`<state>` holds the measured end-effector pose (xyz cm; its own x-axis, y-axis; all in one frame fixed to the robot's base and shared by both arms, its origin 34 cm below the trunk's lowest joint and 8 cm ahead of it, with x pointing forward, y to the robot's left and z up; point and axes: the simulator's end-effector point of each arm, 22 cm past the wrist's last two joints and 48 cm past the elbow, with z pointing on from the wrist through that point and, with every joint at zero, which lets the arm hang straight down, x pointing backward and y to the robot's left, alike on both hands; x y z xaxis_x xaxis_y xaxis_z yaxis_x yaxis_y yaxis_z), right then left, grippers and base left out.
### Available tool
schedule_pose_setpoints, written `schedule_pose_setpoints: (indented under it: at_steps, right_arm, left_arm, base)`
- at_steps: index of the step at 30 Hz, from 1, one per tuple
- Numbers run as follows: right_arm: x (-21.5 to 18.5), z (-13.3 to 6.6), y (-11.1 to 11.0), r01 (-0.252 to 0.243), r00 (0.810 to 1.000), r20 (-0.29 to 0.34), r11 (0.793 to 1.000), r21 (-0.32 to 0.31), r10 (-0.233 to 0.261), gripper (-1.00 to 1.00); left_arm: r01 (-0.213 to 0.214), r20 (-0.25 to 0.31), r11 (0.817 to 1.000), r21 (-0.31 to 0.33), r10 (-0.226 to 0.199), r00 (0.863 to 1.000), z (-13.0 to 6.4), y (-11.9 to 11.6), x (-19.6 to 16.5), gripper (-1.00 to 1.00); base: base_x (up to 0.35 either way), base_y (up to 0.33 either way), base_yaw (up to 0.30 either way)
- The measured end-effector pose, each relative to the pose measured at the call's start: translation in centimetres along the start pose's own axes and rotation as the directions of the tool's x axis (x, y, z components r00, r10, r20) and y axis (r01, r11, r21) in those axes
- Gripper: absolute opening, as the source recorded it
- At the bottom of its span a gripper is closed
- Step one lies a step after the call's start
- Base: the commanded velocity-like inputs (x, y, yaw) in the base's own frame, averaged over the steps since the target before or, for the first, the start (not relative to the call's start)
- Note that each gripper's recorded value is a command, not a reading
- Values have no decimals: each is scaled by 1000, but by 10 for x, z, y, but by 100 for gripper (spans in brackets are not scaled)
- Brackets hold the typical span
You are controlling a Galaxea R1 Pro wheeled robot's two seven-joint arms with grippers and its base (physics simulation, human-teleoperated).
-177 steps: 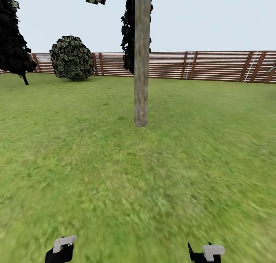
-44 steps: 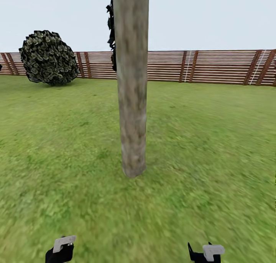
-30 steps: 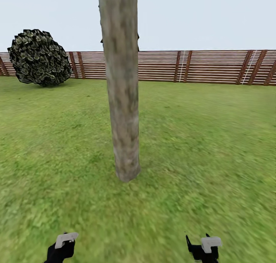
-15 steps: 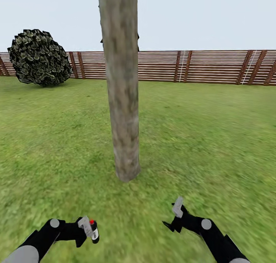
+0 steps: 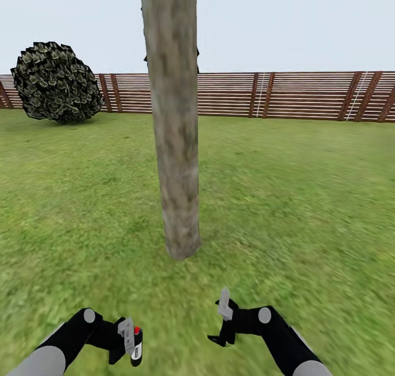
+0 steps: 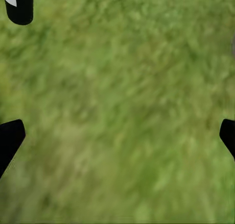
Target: In the garden, pick up the pesticide atomizer on the floor and spray pesticide onto both trees until each tree trunk is fully covered.
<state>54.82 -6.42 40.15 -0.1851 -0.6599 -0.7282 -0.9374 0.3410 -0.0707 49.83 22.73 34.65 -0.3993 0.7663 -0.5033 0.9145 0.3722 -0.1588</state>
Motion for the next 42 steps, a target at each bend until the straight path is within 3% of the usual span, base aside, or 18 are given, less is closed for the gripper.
schedule_pose_setpoints:
  at_steps: [7, 13, 17, 18, 20, 24, 33, 42]
  right_arm:
    - [-23, 13, 13, 20, 999, 27, 999, -28, -20, -100]
    - [-34, 20, 17, -6, 1000, 21, 999, -37, 7, -100]
    - [-41, 23, 19, -6, 1000, 28, 999, -40, 7, -100]
    - [-42, 24, 20, -1, 1000, 28, 999, -42, 2, -100]
    - [-48, 30, 35, 60, 998, 17, 995, -83, -59, -100]
    - [-58, 35, 43, 96, 995, 23, 990, -103, -94, -100]
    - [-67, 36, 43, 111, 993, 37, 989, -99, -108, -100]
    - [-69, 36, 42, 113, 993, 39, 989, -97, -110, -100]
  left_arm:
    - [-43, -11, 998, 34, 44, 999, 17, -15, -17, -100]
    - [-62, 19, 996, 57, 61, 998, 31, -29, -41, -100]
    - [-88, 1, 994, 71, 88, 996, 36, -34, -43, -100]
    - [-95, -4, 993, 75, 95, 995, 38, -36, -43, -100]
    - [-108, -3, 990, 87, 109, 994, 43, -42, -51, -100]
    - [-119, 13, 988, 95, 118, 993, 48, -48, -63, -100]
    - [-143, 33, 988, 57, 141, 989, 45, -37, -80, -100]
    - [-143, 56, 988, 62, 139, 989, 49, -42, -92, -100]
  base:
    - [0, 0, 0]
    - [0, 0, 0]
    - [0, 0, 0]
    - [0, 0, 0]
    - [0, 0, 0]
    - [0, 0, 0]
    - [0, 0, 0]
    - [0, 0, 0]
